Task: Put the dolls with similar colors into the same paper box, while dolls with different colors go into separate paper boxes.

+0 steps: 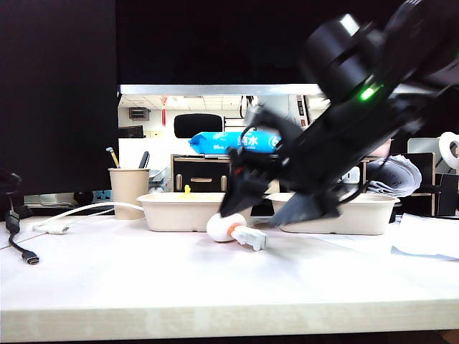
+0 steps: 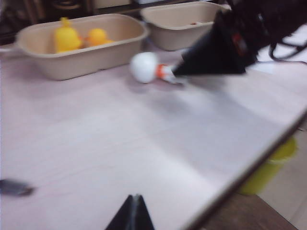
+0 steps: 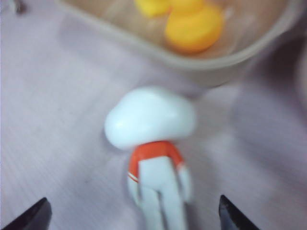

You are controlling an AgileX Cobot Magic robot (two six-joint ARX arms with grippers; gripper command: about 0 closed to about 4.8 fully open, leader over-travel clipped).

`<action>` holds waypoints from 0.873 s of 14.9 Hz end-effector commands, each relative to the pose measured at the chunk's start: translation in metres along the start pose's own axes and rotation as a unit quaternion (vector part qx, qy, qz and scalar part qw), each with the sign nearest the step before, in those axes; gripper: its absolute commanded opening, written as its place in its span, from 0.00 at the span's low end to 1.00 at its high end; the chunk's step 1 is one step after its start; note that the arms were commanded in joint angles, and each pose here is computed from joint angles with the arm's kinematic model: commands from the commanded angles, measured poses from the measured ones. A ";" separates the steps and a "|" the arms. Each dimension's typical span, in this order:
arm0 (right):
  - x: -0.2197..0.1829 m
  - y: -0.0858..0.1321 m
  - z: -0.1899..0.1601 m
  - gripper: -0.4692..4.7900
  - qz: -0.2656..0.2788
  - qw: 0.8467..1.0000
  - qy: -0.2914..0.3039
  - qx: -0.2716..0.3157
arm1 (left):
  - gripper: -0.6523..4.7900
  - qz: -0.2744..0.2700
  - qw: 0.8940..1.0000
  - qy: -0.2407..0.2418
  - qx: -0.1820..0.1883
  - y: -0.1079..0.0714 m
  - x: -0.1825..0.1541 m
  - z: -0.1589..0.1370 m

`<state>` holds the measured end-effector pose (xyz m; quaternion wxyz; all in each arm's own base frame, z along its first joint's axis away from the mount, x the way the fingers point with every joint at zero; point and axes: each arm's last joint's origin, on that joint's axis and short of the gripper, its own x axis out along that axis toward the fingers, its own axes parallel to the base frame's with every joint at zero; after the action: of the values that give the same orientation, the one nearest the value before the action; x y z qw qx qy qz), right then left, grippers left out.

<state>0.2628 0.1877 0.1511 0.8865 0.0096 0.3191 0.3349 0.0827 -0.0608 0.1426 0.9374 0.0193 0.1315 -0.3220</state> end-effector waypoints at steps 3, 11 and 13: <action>0.015 0.000 0.010 1.00 0.002 1.000 0.005 -0.030 | 0.11 0.050 0.999 -0.006 -0.011 0.011 -0.001 0.001; 0.034 -0.005 0.004 1.00 -0.013 0.998 0.029 -0.056 | 0.11 0.050 0.999 -0.007 -0.011 0.011 -0.001 0.001; 0.036 -0.006 0.004 1.00 -0.013 0.998 0.026 -0.056 | 0.11 0.050 0.999 -0.007 -0.011 0.011 -0.001 0.001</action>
<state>0.2883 0.2050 0.1331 0.8805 -0.0515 0.3250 0.3411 0.0884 -0.0519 0.1427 0.9530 0.0125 0.1321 -0.2722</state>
